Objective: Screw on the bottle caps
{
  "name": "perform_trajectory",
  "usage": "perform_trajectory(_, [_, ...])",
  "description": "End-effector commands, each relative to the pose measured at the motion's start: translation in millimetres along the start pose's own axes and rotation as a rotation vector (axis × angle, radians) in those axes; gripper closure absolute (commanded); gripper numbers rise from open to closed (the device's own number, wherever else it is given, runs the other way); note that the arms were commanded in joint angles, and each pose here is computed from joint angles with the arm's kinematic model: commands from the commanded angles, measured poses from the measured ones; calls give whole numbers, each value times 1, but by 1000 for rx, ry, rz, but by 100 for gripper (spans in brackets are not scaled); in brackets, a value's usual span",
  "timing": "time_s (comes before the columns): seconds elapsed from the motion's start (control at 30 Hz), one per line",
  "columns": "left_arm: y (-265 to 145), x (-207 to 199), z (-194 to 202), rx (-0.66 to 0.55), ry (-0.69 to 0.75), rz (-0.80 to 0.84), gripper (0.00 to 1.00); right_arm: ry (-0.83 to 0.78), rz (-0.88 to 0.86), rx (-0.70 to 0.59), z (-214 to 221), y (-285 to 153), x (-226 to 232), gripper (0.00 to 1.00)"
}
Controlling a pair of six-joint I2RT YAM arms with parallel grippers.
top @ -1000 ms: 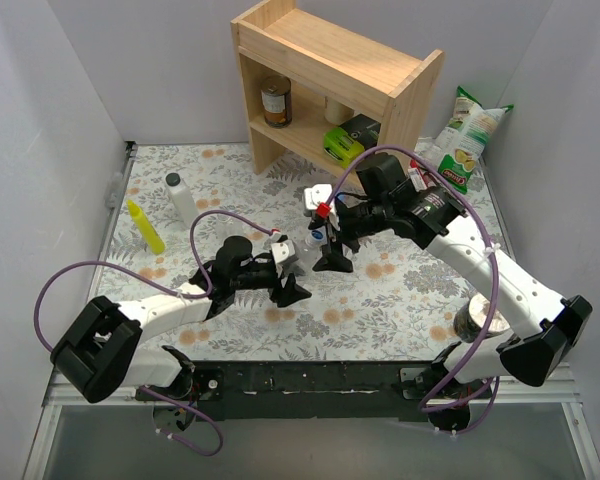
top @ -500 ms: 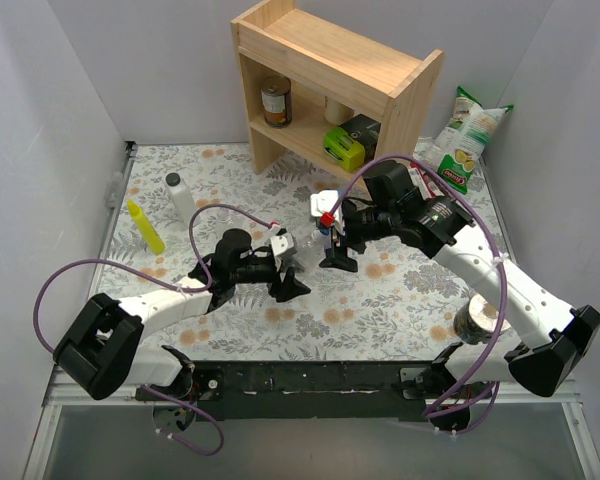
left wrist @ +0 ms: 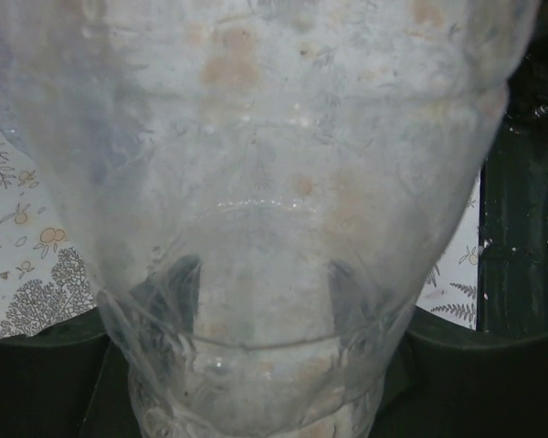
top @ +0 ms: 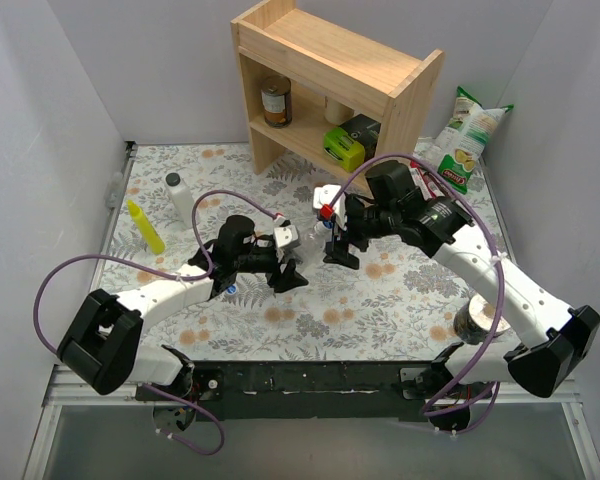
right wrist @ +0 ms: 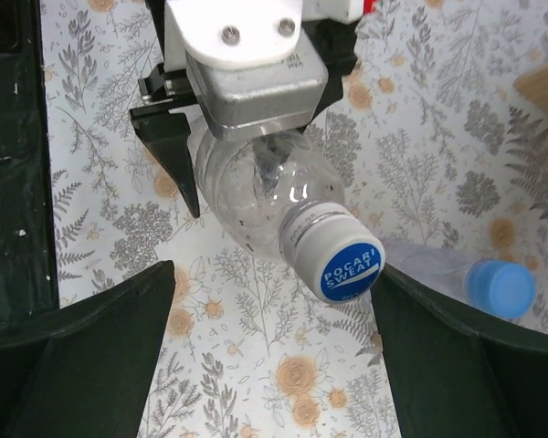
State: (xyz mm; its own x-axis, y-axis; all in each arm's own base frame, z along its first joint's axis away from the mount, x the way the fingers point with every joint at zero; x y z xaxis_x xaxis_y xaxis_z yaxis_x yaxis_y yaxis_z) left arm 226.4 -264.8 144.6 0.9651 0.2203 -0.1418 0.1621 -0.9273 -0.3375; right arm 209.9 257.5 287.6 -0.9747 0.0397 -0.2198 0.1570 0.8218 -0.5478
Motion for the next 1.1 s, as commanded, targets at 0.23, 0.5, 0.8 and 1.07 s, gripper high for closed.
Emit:
perform_trajectory(0.23, [-23,-4,-26,-53,186,-33,100,-72,-7,43,-12,-19,-8,7])
perform_trajectory(0.5, [-24,-12,-17,-56,145,-12,100,-133,-5,-51,-19,-25,3,6])
perform_trajectory(0.8, [-19,-12,-20,-58,153,23,100,-150,-54,-130,-38,-15,-2,6])
perform_trajectory(1.07, [-17,-9,-28,-88,54,-8,100,-153,-89,-125,-35,-17,11,7])
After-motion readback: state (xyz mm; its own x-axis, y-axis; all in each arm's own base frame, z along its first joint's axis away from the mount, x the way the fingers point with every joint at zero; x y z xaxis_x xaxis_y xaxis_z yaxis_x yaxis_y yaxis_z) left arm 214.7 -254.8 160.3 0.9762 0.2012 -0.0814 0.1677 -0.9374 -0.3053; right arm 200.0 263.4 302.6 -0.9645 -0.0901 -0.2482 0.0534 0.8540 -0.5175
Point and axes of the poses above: each gripper's point midway between its finger pads, its own y axis out along the fingers, its own x axis along the line the jaws close on, z = x × y, the point moved 3 cm from there along -y, back along the fingers, and after that the axes turned 2 degrees about -y, right-handed, at the moved point
